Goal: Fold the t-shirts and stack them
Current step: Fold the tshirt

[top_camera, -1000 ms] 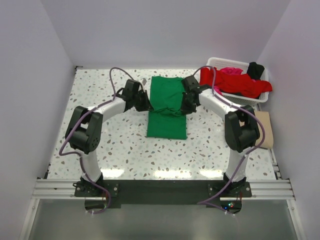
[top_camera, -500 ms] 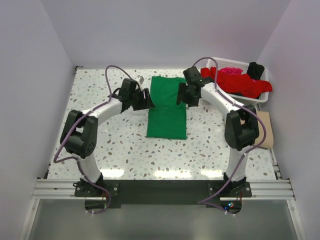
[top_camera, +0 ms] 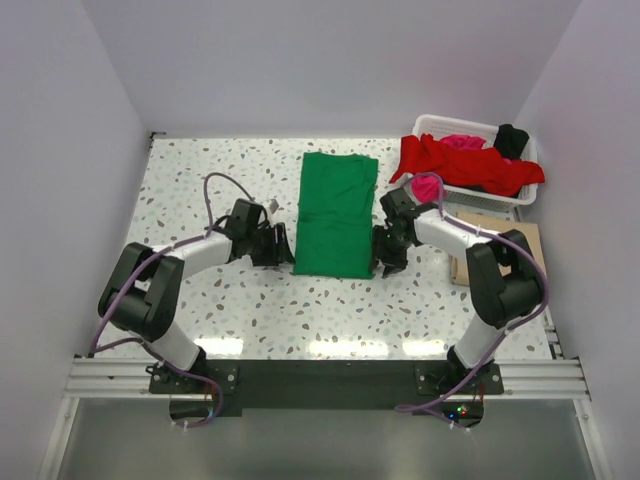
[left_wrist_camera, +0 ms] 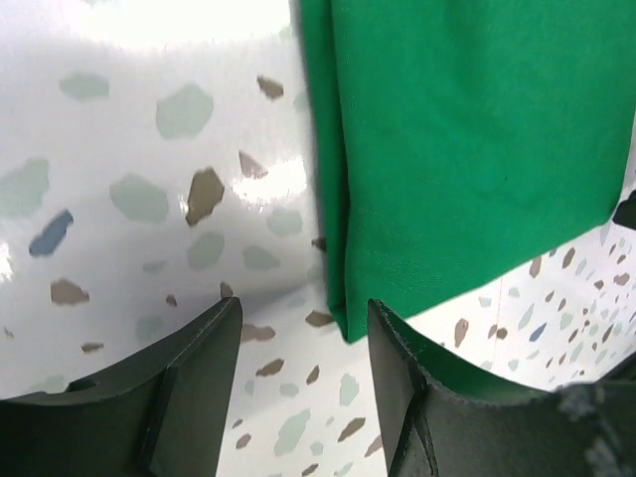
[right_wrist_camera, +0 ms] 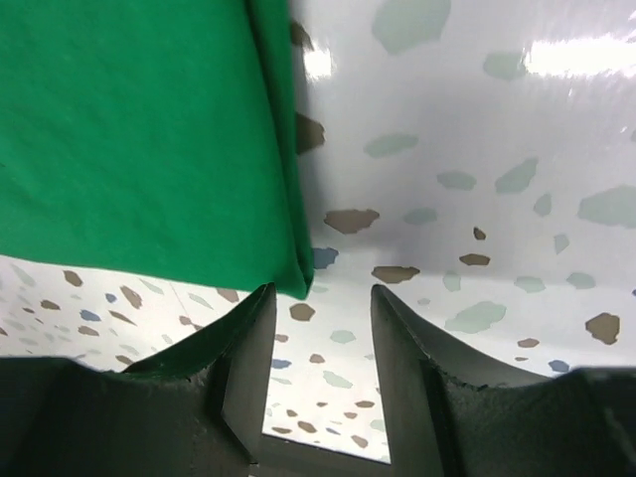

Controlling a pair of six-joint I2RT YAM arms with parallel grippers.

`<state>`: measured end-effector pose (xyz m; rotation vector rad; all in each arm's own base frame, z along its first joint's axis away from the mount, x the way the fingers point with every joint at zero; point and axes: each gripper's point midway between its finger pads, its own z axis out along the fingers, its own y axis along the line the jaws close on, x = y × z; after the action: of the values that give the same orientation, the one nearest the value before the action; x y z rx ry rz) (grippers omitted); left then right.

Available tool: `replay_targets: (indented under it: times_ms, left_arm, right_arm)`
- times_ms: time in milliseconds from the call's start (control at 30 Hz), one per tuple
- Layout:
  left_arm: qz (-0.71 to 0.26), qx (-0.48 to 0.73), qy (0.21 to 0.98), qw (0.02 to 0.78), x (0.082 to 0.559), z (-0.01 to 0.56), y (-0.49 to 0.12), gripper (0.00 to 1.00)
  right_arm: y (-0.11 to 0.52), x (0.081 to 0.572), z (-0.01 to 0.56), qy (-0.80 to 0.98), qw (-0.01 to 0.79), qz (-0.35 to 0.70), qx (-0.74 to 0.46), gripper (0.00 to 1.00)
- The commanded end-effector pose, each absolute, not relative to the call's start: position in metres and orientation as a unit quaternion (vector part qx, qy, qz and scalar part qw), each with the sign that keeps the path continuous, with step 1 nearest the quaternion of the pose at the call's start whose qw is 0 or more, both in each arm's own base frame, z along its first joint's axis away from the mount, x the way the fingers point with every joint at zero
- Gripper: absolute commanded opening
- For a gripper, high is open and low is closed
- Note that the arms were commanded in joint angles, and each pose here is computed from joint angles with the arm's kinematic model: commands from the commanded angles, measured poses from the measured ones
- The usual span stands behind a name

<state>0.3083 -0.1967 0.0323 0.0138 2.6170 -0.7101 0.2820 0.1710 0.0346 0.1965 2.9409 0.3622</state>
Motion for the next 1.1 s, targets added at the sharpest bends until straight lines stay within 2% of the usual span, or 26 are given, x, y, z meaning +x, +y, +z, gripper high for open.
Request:
replay_targets:
  times_ms: [0, 467, 900, 1067]
  left_arm:
    - [-0.288, 0.012, 0.926, 0.246, 0.308, 0.051, -0.203, 0.58]
    - [-0.289, 0.019, 0.926, 0.242, 0.293, 0.052, -0.214, 0.58]
    - [-0.246, 0.019, 0.943, 0.226, 0.285, 0.041, -0.217, 0.58]
    - [-0.242, 0.019, 0.946, 0.217, 0.286, 0.036, -0.22, 0.5]
  right_arm:
    - [0.183, 0.285, 0.048, 0.976, 0.117, 0.169, 0.069, 0.46]
    - [0.186, 0.274, 0.026, 0.977, 0.093, 0.18, 0.068, 0.39]
    - [0.19, 0.264, 0.013, 0.978, 0.063, 0.189, 0.059, 0.23]
    - [0.191, 0.266, 0.014, 0.979, 0.061, 0.188, 0.052, 0.17]
